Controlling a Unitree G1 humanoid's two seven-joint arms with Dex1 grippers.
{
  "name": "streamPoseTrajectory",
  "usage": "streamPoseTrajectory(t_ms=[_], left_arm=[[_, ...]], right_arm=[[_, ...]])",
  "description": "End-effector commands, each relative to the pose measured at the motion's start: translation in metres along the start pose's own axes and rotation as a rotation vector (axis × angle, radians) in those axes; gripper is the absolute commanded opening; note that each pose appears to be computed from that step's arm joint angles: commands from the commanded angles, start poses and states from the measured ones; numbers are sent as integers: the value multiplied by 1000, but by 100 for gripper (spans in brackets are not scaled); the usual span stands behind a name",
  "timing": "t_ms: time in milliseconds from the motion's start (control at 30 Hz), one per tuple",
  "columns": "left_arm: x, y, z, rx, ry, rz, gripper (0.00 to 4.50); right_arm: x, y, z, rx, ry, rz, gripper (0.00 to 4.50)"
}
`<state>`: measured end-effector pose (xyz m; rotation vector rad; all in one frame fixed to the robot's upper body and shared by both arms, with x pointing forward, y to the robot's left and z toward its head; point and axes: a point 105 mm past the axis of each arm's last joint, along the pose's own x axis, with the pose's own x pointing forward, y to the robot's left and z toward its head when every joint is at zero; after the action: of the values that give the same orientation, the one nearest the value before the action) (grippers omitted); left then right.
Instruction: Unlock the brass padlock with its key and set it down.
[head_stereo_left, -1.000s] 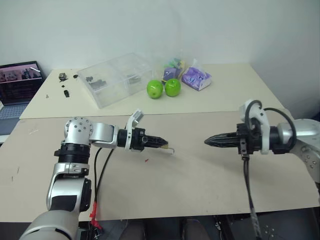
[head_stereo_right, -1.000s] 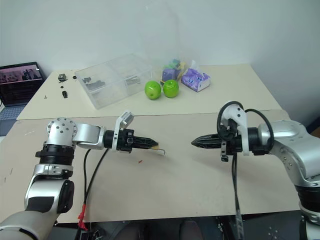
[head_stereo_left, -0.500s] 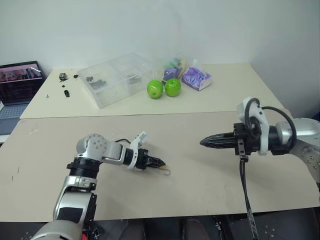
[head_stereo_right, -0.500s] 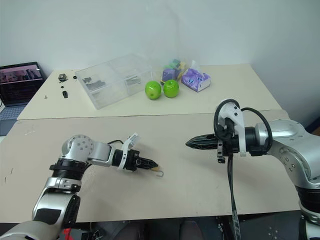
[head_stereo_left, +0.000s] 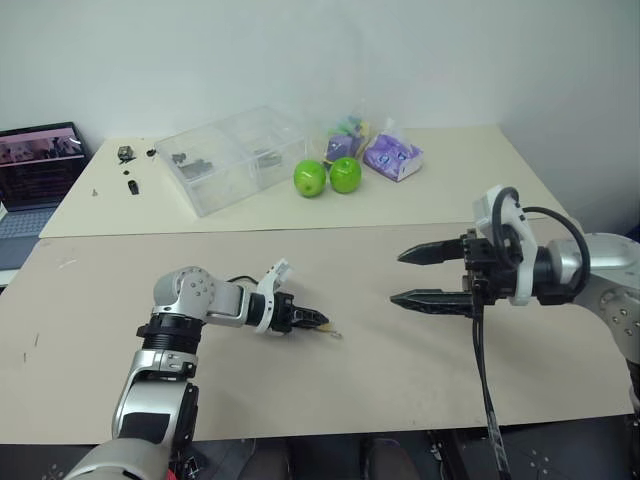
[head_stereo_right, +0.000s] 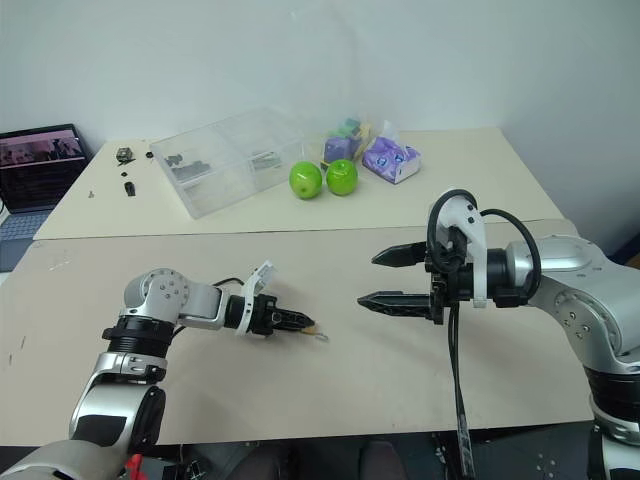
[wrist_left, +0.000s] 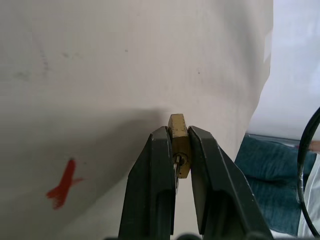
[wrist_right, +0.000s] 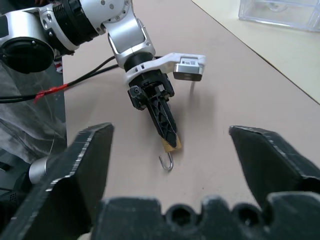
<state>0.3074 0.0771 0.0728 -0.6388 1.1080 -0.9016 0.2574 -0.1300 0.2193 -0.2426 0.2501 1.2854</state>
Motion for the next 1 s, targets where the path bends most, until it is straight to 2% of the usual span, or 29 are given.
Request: streamPoseTrajectory(t_ms=[33,200,333,433,567,667,767,867,933,1000], left_arm=[[-6,5,-1,-31,-14,-1,129],[-15,7,-1,-16,-34,-2,309],[-37,10,1,-5,-61,15,448],[-62,21,2,28,-85,85,448],[-89,42,-3,206,-50,261,448],[-100,16,11,586,-83,205,448],[-105,-25,32,914,-220,127,448],[-113,-47,61,1297,-410,298,448],[-113,-53,57,1438,-389,338,448],[-114,-58,41,1449,-329,266,448]], right_arm=[[0,4,13,-64,-33,11,450],[2,4,13,-59,-32,27,450],[3,6,11,-45,-23,57,450],[3,8,6,-35,6,80,450],[3,3,4,-54,15,57,450],[4,0,1,-83,30,47,450],[3,-2,-4,-101,44,34,450],[-4,1,-6,-53,39,21,450],[-10,7,-2,-25,16,33,450],[-19,5,2,-25,-12,-22,450]])
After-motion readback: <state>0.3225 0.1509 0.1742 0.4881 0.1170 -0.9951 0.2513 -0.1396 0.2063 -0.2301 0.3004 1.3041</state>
